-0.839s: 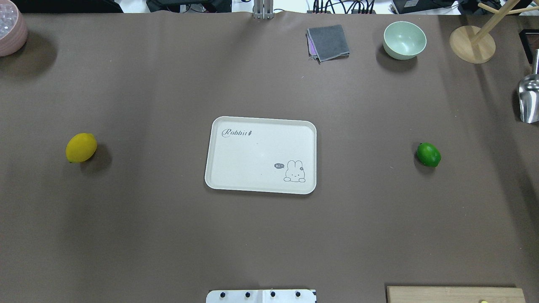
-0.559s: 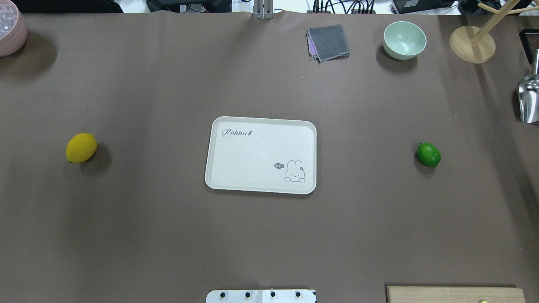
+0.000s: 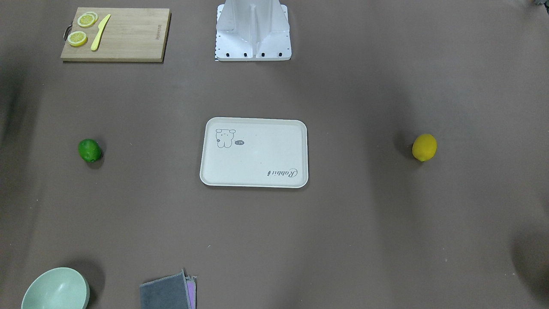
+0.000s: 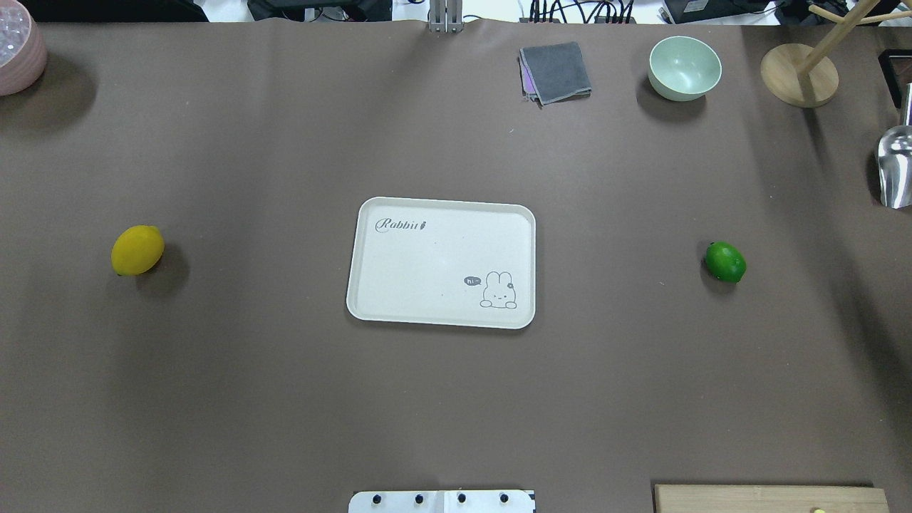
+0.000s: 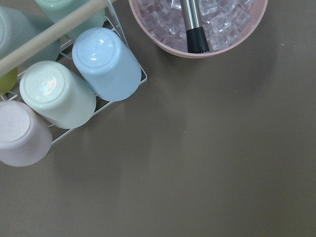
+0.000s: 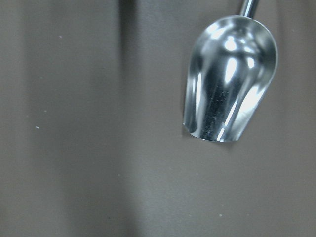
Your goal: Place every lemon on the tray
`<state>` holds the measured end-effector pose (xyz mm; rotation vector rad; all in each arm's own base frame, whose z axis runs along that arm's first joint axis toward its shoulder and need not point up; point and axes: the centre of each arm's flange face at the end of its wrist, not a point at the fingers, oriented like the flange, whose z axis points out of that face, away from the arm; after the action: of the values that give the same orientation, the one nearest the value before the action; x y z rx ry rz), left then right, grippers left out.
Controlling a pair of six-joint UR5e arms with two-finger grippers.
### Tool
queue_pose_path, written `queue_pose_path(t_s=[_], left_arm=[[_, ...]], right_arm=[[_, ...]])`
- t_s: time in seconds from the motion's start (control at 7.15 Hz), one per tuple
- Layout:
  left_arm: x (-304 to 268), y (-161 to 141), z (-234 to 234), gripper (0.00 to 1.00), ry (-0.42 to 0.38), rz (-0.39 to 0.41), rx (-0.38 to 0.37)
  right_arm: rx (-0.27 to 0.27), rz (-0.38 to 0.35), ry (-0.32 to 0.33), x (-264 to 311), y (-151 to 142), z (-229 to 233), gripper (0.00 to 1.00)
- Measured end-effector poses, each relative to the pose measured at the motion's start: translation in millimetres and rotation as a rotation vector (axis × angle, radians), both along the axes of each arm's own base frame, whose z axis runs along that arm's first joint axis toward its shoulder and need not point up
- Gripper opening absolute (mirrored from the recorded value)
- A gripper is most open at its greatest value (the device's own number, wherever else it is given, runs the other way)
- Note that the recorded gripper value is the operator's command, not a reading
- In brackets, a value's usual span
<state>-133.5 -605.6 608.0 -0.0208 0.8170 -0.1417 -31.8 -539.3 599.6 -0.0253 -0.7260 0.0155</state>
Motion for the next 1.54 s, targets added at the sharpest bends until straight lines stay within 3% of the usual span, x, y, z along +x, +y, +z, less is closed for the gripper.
queue_pose_path(t_s=[0.42,0.84,1.26,1.54], left_arm=[[10,-35,-58,0.91,-0.004,0.005,-0.015],[90,-54,-104,0.91,-0.007,0.03,-0.049],[181,-52,-152,0.92,-0.008,0.027,-0.089],[236,-35,-160,0.92,-0.011,0.032,-0.069]], right_arm=[[-0.017,-0.008,0.01,-99,-18,-66,1.0],[-0.034,0.003,0.008,-196,-9,-124,0.99],[0.009,-0.026,0.006,-245,6,-131,0.99],[0.015,-0.045,-0.001,-254,15,-125,0.99]])
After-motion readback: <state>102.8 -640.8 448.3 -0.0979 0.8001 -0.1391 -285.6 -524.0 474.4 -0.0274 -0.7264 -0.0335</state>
